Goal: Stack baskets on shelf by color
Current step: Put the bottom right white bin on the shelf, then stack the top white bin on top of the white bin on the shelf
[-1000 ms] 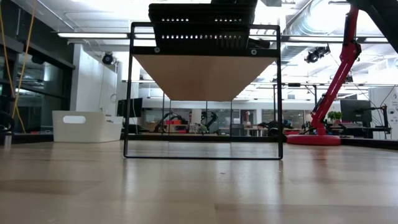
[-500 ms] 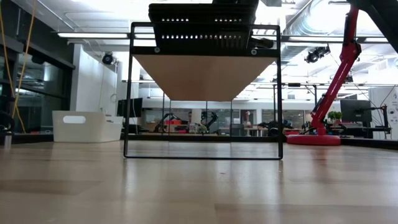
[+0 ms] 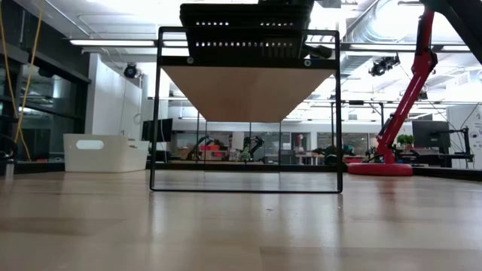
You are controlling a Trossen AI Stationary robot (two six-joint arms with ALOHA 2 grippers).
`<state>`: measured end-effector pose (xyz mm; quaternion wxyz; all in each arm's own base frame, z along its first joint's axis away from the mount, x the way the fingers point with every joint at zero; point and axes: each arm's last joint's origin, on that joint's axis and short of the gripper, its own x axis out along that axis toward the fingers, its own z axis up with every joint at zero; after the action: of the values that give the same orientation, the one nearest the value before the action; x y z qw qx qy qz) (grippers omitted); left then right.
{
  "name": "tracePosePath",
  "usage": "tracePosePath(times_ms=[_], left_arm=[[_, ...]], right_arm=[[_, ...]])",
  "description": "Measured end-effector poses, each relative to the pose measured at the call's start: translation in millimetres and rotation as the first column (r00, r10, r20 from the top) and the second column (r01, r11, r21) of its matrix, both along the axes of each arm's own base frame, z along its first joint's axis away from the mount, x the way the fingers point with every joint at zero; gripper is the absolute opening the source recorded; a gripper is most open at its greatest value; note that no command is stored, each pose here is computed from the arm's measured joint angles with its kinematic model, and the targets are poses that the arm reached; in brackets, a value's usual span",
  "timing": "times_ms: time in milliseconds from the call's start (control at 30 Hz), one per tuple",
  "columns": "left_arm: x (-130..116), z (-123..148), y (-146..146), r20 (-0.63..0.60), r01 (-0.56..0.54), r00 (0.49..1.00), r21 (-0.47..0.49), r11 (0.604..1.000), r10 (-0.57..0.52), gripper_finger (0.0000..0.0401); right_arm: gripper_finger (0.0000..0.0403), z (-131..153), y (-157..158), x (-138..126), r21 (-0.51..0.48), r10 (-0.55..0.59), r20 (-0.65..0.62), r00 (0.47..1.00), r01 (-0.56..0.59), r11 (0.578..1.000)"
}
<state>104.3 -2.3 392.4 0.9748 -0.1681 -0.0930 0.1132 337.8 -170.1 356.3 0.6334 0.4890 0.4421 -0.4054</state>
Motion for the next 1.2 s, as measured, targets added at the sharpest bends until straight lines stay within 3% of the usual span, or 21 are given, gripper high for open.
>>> tracePosePath(times_ms=[400,733,1000,1200], left_arm=[[0,0,0,0.001,0.0,1.0,0.0,1.0,0.0,0.0154],[0,0,0,0.001,0.0,1.0,0.0,1.0,0.0,0.0154],[0,-5,0,-0.051,0.001,0.999,0.007,1.0,-0.001,0.0154],[5,-9,0,-0.1,-0.016,0.995,0.044,0.999,0.02,0.0154]], right_arm=[[0.0019,0,-1,1,-0.006,-0.076,0.016,0.997,0.076,0.997],[0.0101,0,-3,0,-0.049,-0.102,-0.004,0.995,0.102,0.994],[0.0147,15,3,-13,-0.145,0.089,-0.054,0.995,-0.096,0.985],[0.0149,45,19,-35,-0.269,0.277,-0.074,0.958,-0.287,0.92]])
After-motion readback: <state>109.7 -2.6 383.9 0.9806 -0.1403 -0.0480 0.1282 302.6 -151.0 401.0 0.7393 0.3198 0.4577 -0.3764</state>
